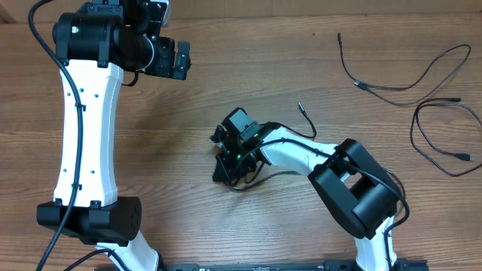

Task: Untangle cables

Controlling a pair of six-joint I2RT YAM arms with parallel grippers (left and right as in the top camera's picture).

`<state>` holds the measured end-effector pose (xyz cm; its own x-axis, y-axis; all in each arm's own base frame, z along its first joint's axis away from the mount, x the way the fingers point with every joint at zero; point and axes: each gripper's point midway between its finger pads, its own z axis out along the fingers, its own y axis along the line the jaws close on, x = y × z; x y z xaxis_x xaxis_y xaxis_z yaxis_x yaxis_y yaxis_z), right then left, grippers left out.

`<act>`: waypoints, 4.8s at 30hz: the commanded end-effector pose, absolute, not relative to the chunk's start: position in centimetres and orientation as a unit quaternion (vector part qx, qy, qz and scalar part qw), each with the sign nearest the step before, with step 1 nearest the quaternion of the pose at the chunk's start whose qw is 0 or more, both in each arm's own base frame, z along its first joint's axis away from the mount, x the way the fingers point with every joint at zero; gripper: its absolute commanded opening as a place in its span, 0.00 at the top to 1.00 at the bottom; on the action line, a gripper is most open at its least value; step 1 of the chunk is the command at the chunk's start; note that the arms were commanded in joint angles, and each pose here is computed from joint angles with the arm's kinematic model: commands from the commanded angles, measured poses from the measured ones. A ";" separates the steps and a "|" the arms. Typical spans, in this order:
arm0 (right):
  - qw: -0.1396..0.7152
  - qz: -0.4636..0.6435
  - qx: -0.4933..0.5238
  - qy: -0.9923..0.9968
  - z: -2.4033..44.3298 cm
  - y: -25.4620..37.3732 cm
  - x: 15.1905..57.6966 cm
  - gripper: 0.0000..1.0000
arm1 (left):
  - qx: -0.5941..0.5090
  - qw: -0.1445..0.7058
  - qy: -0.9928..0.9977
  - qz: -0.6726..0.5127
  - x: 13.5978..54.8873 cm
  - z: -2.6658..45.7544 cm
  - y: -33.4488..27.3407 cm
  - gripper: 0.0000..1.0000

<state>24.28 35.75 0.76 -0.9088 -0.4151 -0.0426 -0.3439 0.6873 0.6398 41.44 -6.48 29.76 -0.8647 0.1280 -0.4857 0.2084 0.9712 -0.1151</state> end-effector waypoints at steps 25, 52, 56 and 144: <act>-0.497 -0.336 0.144 -0.787 44.4 26.2 29.9 0.96 | 0.082 0.244 0.963 -0.082 41.8 29.6 -6.5 0.00; -0.477 -0.103 0.030 -0.872 39.1 15.7 29.2 0.97 | 0.082 0.244 0.963 -0.082 41.8 29.6 -6.5 0.00; -0.464 -0.084 0.021 -0.882 38.4 14.5 28.5 0.96 | 0.082 0.244 0.963 -0.082 41.8 29.6 -6.5 0.00; -0.205 0.132 -0.661 -0.709 25.7 -20.9 23.4 0.96 | 0.083 0.244 0.963 -0.083 41.8 29.6 -6.7 0.00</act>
